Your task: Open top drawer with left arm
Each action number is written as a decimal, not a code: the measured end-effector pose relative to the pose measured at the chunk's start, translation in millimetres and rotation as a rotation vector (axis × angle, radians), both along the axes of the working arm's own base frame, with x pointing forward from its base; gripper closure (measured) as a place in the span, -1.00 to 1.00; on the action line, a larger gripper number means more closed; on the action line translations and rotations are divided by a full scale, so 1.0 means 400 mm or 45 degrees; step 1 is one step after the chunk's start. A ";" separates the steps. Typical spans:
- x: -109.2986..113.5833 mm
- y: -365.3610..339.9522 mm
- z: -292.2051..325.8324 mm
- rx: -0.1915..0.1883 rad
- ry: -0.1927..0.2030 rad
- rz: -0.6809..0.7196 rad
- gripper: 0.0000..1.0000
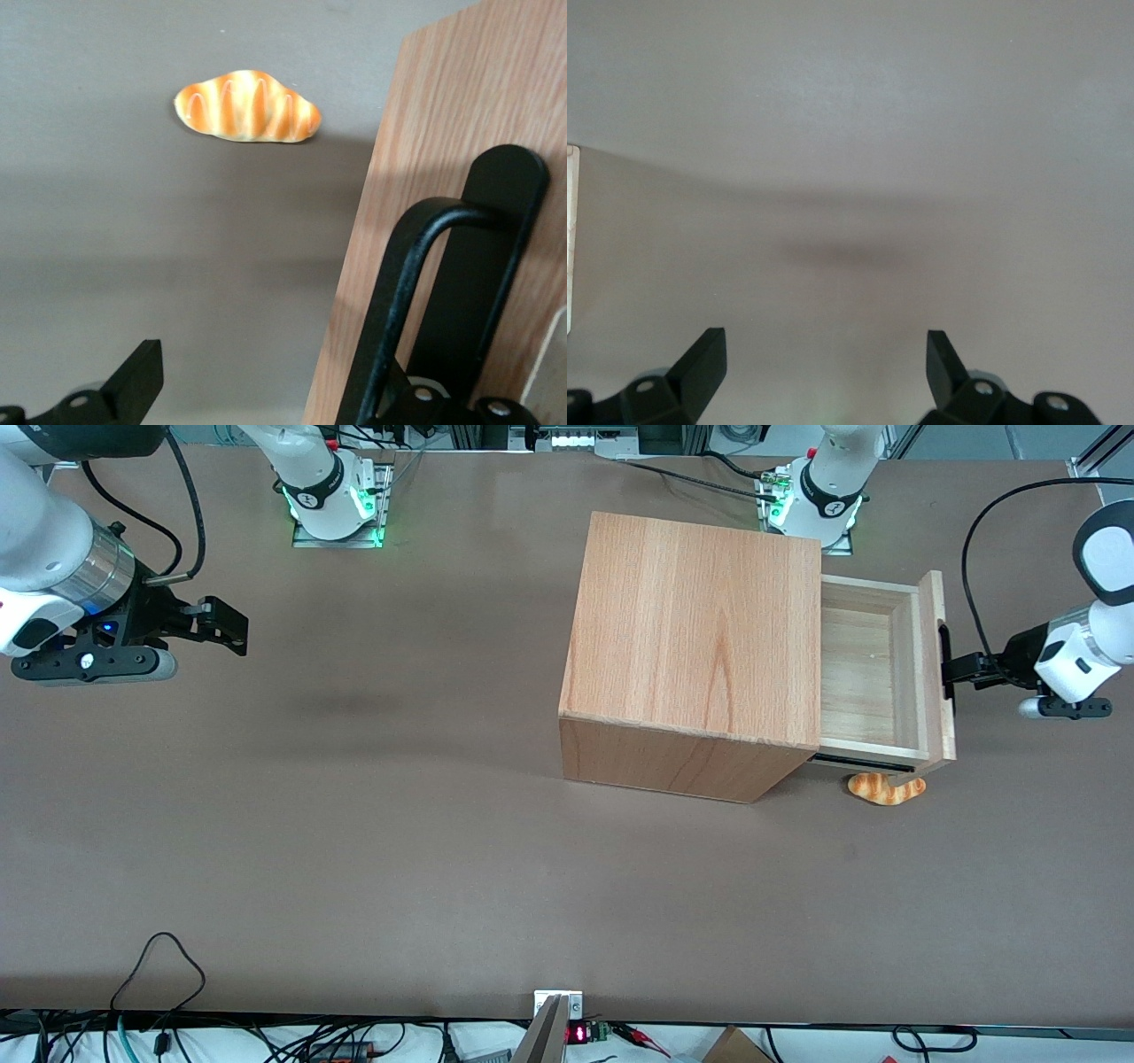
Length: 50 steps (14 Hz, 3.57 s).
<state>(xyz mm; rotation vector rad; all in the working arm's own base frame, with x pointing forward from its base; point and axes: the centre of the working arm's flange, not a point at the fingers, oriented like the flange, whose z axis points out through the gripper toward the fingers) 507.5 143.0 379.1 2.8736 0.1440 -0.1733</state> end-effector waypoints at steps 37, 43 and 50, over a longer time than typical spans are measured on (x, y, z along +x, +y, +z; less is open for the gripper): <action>0.111 -0.130 0.663 0.234 -0.210 -0.265 -1.00; 0.119 -0.227 0.678 0.239 -0.202 -0.172 -1.00; 0.102 -0.270 0.712 0.276 -0.222 -0.181 -1.00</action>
